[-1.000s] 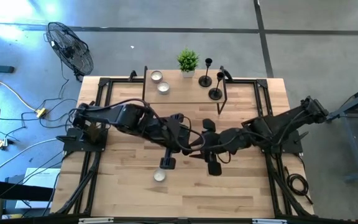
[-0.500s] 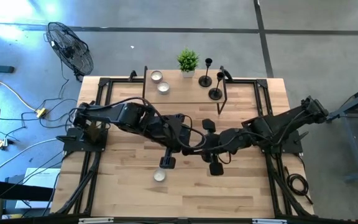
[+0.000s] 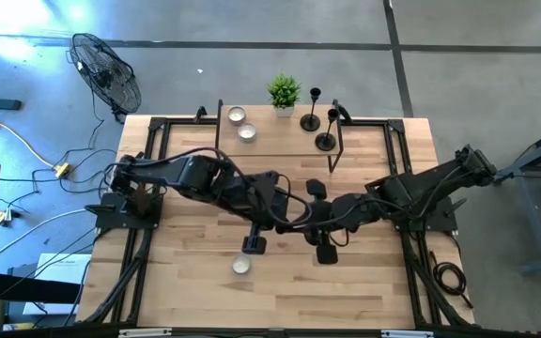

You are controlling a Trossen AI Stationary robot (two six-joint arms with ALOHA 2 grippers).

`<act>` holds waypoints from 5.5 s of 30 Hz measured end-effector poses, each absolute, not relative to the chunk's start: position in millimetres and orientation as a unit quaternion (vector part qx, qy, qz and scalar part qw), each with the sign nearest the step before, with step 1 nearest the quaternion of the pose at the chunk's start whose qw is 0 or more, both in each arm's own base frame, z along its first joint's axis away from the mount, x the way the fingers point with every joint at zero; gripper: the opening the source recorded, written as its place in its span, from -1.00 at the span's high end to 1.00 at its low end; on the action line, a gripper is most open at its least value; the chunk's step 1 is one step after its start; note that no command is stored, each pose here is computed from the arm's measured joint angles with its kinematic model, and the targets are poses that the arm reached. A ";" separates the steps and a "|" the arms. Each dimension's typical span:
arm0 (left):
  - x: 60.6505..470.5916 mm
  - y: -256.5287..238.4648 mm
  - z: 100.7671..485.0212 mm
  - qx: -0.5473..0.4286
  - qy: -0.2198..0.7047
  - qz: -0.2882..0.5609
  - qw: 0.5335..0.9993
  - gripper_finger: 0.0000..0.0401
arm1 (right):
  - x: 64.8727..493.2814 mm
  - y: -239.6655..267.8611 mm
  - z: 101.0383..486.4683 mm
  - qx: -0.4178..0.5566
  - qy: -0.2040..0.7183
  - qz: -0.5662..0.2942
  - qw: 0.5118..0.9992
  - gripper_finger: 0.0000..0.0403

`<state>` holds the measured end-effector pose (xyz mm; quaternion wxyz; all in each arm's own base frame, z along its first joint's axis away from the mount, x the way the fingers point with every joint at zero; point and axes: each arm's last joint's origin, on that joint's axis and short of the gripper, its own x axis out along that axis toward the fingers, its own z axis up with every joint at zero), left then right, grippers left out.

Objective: Pick & Place candle stick holders
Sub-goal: Put the black candle holder on the shelf

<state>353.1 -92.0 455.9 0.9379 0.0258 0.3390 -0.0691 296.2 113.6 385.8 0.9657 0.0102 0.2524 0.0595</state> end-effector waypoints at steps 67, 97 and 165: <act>314.6 -89.7 462.4 -0.030 0.412 0.016 0.911 0.50 | 290.7 111.4 375.6 0.034 0.307 0.034 0.950 0.33; 311.5 -115.7 400.2 -0.002 0.583 -0.026 0.812 -0.97 | 290.0 111.1 375.1 0.041 0.312 0.030 0.949 0.22; 284.7 -123.4 185.5 0.026 0.673 -0.020 0.739 -0.97 | 287.0 115.8 373.5 0.095 0.321 0.011 0.942 0.31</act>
